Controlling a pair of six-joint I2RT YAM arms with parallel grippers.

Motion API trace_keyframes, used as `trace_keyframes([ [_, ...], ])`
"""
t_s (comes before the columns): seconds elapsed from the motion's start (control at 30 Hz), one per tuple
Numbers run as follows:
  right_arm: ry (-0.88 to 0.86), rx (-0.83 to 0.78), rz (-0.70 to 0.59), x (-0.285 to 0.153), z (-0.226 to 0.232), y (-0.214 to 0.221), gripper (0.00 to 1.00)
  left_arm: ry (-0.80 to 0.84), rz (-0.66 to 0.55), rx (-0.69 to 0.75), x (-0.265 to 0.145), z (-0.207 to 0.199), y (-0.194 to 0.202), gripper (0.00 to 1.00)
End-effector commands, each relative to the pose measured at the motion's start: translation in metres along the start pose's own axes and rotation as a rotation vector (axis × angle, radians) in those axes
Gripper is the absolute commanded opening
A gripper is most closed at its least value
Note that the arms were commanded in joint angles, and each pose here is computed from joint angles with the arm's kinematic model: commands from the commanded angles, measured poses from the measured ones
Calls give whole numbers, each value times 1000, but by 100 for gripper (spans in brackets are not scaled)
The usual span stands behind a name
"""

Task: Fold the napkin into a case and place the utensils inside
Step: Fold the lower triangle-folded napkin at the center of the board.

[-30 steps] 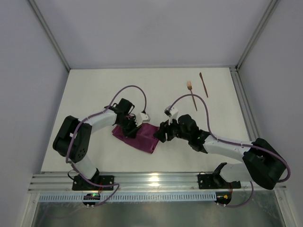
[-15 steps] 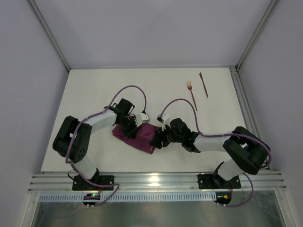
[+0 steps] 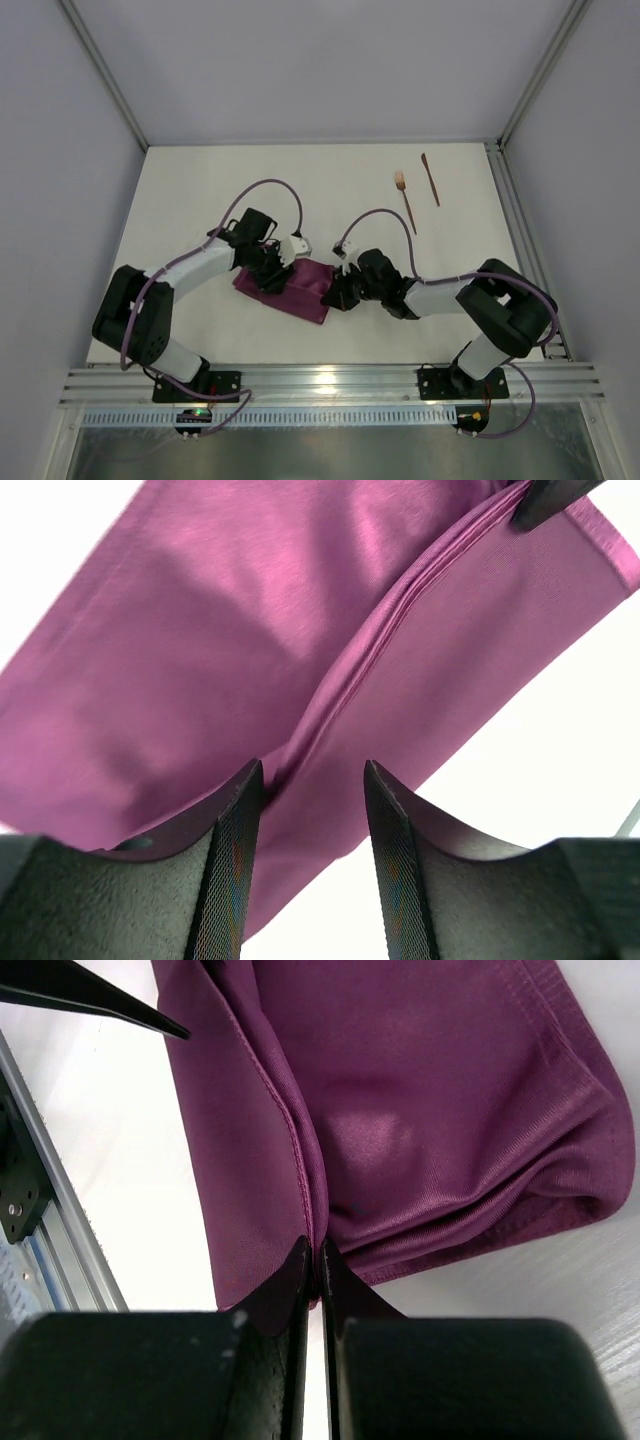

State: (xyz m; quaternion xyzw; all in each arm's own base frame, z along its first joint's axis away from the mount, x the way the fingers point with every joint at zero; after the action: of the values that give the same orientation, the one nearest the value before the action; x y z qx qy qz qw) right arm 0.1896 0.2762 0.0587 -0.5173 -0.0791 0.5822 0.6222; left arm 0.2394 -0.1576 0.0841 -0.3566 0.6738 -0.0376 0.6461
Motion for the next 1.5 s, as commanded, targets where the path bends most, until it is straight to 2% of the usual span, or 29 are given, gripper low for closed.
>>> trace_keyframes([
  [0.0, -26, -1, -39, 4, 3, -16, 4, -112, -17, 12, -18, 8, 2, 48],
  [0.3, -26, -19, -7, 8, -1, -16, 4, -302, 65, -56, -19, 43, 30, 45],
  [0.4, -20, -13, 0, 8, -5, -15, 4, -373, 53, -71, -21, 52, 30, 39],
  [0.43, -19, -10, 7, 8, -6, -15, 4, -380, 49, -74, -22, 52, 30, 33],
  [0.53, -13, -18, 18, 9, -9, -15, 4, -380, 44, -71, -23, 51, 31, 22],
  [0.6, -12, -37, 22, 8, -9, -16, 4, -372, 42, -73, -24, 48, 32, 21],
  [0.7, -8, -58, 25, 7, -10, -18, 4, -362, 26, -76, -32, 43, 29, 25],
  [0.83, -22, -101, 46, 5, -7, -21, 4, -324, -73, -84, -51, 33, 6, 50],
  [0.9, -32, -116, 52, 4, -6, -24, 4, -350, -147, -96, -66, 35, -11, 55],
  [1.03, -42, -165, 55, 2, -4, -29, 4, -461, -144, -155, -69, 60, -14, 54],
  [1.13, -42, -187, 60, 0, -3, -32, 4, -459, -98, -283, -58, 81, 3, 50],
  [1.23, -49, -211, 78, 0, -2, -33, 4, -492, -60, -386, -53, 101, 24, 50],
  [1.47, -61, -272, 92, 2, 3, -38, 4, -522, -26, -440, -39, 118, 40, 52],
])
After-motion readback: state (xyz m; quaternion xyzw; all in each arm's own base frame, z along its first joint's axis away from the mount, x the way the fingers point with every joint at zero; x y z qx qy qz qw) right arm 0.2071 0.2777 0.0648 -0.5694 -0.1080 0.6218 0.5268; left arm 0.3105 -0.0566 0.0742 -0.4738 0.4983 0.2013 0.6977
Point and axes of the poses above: each gripper's point midway between its finger pads, its own x axis out along the fingers, its own z axis along the line the jaws close on, y = z × x, the point moved 5 cm from there along -x, back along the fingers, and after that the axes turned 5 degrees about -x, right-handed, at the moved point
